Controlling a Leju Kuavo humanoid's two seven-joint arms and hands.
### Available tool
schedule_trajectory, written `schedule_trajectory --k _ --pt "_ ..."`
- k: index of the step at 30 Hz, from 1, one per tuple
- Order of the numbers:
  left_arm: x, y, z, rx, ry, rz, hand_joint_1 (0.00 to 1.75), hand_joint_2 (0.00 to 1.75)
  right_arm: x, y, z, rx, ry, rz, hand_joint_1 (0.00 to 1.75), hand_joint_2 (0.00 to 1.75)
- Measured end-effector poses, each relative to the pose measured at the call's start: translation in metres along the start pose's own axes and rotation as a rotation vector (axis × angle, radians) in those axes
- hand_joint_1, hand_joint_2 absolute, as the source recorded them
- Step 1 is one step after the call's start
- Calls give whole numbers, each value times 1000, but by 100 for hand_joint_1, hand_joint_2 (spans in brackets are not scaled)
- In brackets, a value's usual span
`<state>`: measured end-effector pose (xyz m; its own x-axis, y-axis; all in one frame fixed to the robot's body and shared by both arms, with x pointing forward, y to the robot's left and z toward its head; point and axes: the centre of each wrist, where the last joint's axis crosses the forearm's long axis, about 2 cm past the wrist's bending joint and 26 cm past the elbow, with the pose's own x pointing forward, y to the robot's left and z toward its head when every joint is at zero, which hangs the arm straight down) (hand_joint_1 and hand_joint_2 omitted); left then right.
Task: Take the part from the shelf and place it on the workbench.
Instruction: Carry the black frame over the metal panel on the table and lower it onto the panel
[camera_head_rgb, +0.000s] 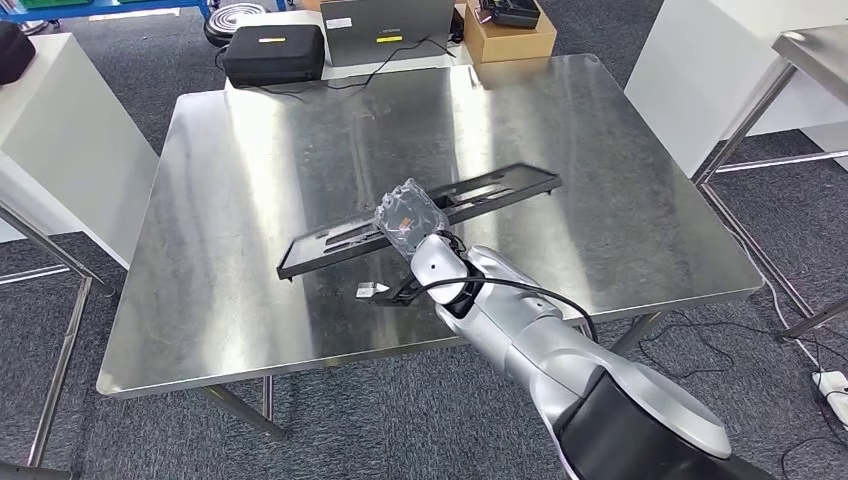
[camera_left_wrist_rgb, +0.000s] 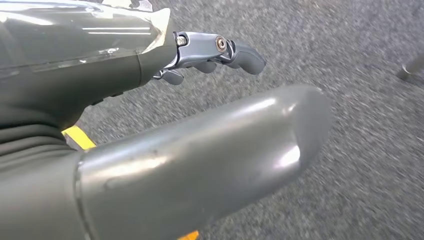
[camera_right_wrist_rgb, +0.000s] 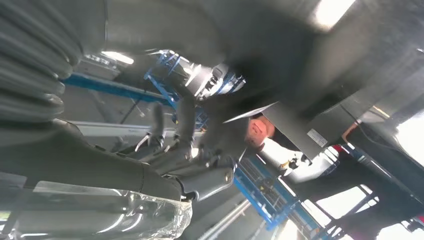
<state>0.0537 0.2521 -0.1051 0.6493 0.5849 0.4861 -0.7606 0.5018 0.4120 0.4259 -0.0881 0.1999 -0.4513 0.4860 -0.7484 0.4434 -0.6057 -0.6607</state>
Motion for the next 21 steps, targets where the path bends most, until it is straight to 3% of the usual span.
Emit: schedule_trajectory --k 6,15,21 --pt "-2 -2 3 -14 72 -7 0 0 7 -8 -3 -19 -39 15 0 0" --pt "-5 -6 7 -63 74 27 0 0 8 -2 -1 29 -48 31 0 0" --pt "-7 -6 8 -56 90 41 0 0 13 9 4 280 -47 -141 0 0"
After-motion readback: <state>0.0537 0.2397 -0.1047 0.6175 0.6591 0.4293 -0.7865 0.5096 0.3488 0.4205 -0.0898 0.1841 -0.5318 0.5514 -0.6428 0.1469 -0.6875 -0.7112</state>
